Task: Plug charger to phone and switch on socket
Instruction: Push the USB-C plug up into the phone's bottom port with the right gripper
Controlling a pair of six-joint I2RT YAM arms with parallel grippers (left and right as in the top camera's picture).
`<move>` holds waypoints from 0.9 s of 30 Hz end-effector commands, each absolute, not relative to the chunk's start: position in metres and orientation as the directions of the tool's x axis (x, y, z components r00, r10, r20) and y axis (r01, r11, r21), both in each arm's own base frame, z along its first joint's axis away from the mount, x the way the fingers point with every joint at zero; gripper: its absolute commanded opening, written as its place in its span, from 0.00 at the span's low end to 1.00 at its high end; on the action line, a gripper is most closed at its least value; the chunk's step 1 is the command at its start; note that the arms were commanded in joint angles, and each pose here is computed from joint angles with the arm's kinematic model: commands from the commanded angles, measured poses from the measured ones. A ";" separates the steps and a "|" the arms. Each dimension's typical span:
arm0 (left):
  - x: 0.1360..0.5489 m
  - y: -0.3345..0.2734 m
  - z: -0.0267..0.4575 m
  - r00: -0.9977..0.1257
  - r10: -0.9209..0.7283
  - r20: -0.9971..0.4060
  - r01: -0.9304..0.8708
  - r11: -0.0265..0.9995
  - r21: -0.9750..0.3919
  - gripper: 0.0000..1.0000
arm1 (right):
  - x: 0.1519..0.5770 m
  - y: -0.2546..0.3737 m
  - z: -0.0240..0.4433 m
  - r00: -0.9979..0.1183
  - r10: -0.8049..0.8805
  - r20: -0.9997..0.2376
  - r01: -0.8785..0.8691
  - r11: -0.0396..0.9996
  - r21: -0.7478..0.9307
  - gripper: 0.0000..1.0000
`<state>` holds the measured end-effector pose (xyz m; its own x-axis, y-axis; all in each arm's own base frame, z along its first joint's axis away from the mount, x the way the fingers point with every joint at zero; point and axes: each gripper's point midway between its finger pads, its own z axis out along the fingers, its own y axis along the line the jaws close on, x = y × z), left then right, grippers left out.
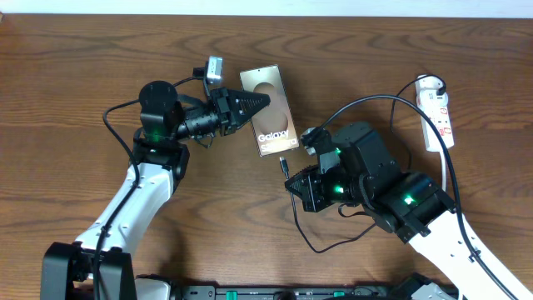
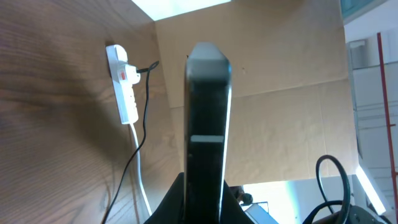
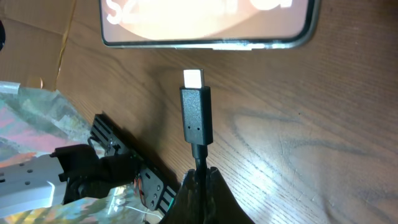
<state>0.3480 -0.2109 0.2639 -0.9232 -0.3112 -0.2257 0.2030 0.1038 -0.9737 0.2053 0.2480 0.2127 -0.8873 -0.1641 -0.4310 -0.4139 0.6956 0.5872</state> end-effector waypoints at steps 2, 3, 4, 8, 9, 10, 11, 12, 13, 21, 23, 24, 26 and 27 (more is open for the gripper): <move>0.342 -0.213 0.275 -0.916 -0.273 -0.293 0.276 0.098 -0.956 0.07 | 0.204 0.249 0.215 -0.871 -0.184 -0.455 -0.445 0.686 0.575 0.01; 0.342 -0.213 0.275 -0.916 -0.273 -0.293 0.276 0.098 -0.956 0.07 | 0.204 0.249 0.215 -0.871 -0.184 -0.455 -0.445 0.686 0.575 0.01; 0.342 -0.213 0.275 -0.916 -0.273 -0.293 0.276 0.098 -0.956 0.07 | 0.204 0.249 0.215 -0.871 -0.184 -0.455 -0.445 0.686 0.575 0.01; 0.342 -0.212 0.275 -0.916 -0.275 -0.292 0.276 0.098 -0.956 0.07 | 0.205 0.250 0.216 -0.869 -0.182 -0.460 -0.448 0.684 0.576 0.01; 0.342 -0.212 0.275 -0.916 -0.275 -0.292 0.276 0.098 -0.956 0.07 | 0.206 0.250 0.217 -0.867 -0.180 -0.464 -0.450 0.682 0.576 0.01; 0.342 -0.212 0.275 -0.916 -0.275 -0.292 0.276 0.098 -0.956 0.07 | 0.207 0.251 0.218 -0.866 -0.179 -0.467 -0.452 0.681 0.577 0.01; 0.342 -0.212 0.275 -0.916 -0.275 -0.292 0.276 0.098 -0.956 0.07 | 0.207 0.251 0.218 -0.864 -0.178 -0.470 -0.454 0.679 0.577 0.01; 0.342 -0.212 0.275 -0.916 -0.275 -0.292 0.276 0.098 -0.956 0.07 | 0.208 0.252 0.219 -0.863 -0.177 -0.473 -0.456 0.678 0.577 0.01; 0.342 -0.212 0.275 -0.916 -0.275 -0.292 0.276 0.098 -0.956 0.07 | 0.208 0.252 0.219 -0.862 -0.176 -0.476 -0.457 0.677 0.577 0.01; 0.342 -0.212 0.275 -0.916 -0.275 -0.292 0.276 0.098 -0.956 0.07 | 0.210 0.253 0.222 -0.856 -0.171 -0.488 -0.464 0.672 0.578 0.01; 0.342 -0.212 0.275 -0.916 -0.275 -0.292 0.276 0.098 -0.956 0.07 | 0.212 0.255 0.224 -0.851 -0.168 -0.497 -0.469 0.668 0.578 0.01; 0.342 -0.212 0.275 -0.916 -0.275 -0.292 0.276 0.098 -0.956 0.07 | 0.212 0.255 0.224 -0.849 -0.167 -0.501 -0.471 0.666 0.578 0.01; 0.342 -0.212 0.275 -0.916 -0.275 -0.292 0.276 0.098 -0.956 0.07 | 0.214 0.255 0.225 -0.847 -0.163 -0.507 -0.473 0.668 0.575 0.01; 0.342 -0.212 0.275 -0.916 -0.275 -0.292 0.276 0.098 -0.956 0.07 | 0.215 0.255 0.225 -0.846 -0.161 -0.508 -0.472 0.672 0.571 0.01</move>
